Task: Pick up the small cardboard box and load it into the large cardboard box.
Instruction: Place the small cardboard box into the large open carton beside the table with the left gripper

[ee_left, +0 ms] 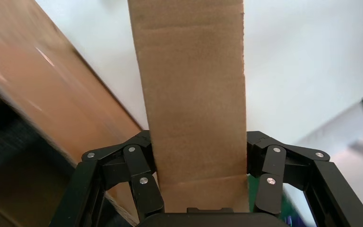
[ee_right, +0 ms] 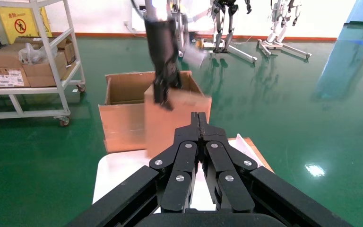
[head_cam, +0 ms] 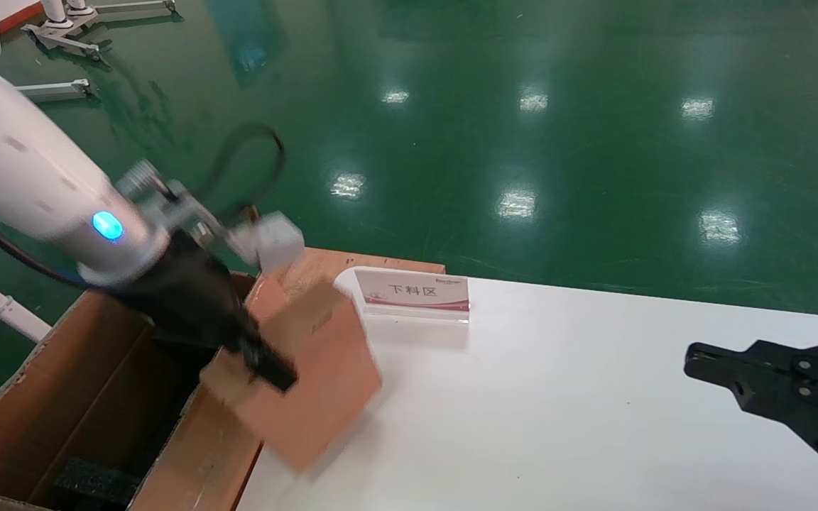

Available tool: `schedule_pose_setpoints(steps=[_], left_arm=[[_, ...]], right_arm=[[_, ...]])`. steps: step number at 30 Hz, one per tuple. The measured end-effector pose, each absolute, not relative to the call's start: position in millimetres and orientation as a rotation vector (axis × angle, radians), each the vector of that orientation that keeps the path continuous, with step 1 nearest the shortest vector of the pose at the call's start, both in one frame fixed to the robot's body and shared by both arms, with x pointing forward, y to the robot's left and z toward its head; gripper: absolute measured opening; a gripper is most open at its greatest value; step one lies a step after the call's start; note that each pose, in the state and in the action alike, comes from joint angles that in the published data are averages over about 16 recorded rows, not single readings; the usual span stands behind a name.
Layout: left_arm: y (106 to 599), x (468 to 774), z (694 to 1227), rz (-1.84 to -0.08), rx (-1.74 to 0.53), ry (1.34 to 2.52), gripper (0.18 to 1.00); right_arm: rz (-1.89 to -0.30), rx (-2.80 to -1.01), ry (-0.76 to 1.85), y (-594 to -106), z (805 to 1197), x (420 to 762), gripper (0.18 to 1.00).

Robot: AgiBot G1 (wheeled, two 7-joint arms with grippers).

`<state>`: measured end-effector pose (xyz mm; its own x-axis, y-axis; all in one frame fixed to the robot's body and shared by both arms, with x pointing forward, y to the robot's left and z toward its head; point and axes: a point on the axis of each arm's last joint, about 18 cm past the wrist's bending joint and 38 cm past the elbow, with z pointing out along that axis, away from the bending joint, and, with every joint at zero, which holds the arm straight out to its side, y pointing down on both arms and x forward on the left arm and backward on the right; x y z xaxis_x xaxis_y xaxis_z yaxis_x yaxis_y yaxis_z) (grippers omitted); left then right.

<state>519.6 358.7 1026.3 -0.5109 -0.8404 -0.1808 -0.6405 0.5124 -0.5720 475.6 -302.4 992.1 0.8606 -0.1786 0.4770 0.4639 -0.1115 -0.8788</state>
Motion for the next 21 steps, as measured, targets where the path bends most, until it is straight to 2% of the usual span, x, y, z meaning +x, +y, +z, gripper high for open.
schedule_pose_setpoints(steps=[11,21], left_arm=[[388,476,1106,-0.828,-1.134,2.08,0.23],[412,443,1147,-0.746,-1.124,1.95,0.226]], right_arm=[[-0.552,-1.595,-0.229,-302,992,476,0.192],[-0.552,-1.595,-0.229,-302,992,476,0.191]])
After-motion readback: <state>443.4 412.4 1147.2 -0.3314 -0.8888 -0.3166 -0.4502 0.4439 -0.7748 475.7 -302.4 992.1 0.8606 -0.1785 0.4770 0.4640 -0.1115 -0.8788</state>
